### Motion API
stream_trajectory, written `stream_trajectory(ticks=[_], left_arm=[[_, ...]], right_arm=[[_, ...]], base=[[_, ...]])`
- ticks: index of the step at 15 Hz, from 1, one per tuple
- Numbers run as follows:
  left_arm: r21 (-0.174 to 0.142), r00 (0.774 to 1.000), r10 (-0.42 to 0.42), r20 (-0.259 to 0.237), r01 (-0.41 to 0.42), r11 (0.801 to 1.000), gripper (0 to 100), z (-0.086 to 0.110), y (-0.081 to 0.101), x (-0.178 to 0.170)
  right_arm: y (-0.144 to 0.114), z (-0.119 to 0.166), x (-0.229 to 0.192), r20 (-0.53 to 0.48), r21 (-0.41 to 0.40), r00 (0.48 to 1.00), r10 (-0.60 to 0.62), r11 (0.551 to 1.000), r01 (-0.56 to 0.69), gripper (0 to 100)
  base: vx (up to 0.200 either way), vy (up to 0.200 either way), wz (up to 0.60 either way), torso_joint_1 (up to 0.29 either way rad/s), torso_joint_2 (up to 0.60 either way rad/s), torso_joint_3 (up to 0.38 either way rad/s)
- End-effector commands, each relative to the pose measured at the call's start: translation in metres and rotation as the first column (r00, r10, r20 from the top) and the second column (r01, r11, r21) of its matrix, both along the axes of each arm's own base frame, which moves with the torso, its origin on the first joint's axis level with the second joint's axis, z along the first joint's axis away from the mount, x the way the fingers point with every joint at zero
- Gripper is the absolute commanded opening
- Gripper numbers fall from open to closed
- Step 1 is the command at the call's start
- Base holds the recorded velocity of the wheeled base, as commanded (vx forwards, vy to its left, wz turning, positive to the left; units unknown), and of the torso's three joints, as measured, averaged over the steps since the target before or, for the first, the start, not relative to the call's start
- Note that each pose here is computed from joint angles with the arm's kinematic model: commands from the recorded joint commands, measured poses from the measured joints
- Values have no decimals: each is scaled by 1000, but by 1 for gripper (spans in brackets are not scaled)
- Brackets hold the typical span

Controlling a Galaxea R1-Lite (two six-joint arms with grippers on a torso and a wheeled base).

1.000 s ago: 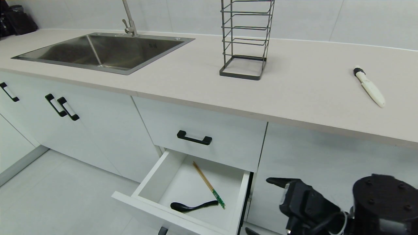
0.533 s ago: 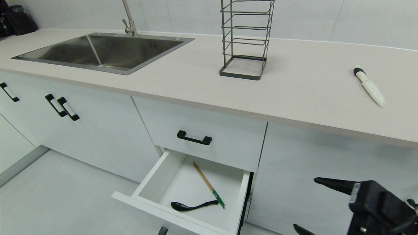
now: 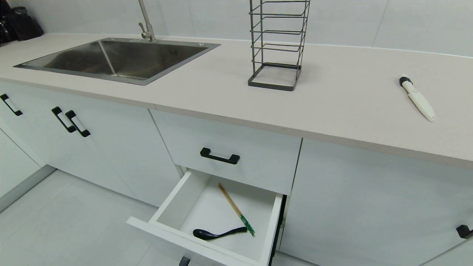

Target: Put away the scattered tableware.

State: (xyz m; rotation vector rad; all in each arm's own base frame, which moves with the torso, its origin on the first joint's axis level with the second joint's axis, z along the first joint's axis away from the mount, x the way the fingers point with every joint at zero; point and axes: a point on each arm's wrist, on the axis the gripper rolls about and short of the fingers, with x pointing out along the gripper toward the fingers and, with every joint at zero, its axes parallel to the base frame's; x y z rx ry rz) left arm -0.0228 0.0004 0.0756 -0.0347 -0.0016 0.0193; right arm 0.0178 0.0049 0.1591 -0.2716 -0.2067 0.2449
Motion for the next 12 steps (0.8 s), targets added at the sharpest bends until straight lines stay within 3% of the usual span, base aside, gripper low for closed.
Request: stream_trajectory(ticks=[1,2,4,5,9,11,12], left_arm=[[-1,1000,1,0,-1,1000,100,0,0,0],[-1,1000,1,0,-1,1000,100,0,0,0],[-1,1000,2,0,-2,1000,100,0,0,0],[-1,1000,2,0,-2,1000,100,0,0,0],[1,1000,2,2,-2,1000,100,0,0,0],[7,1000,-16,6,16,1000,100,1,0,0],[22,997,-50,58,49,999,100,7,-1,-1]], right_arm=[[-7,-27,-43,116,85,972,-205,977,196,100],[-6,-30,-45,129,91,962,-240,969,229,100],[-5,-57,-42,19,63,963,-270,961,269,100],[-5,-75,-41,-99,44,957,-274,959,279,100],[-8,-77,-41,-149,154,914,-378,904,399,100],[-9,-78,-41,-182,261,907,-381,870,418,100],[-10,-78,-41,-195,289,892,-408,845,449,100]], base=[[0,0,0,0,0,0],[0,0,0,0,0,0],[0,0,0,0,0,0],[0,0,0,0,0,0],[0,0,0,0,0,0],[0,0,0,0,0,0],[0,0,0,0,0,0]])
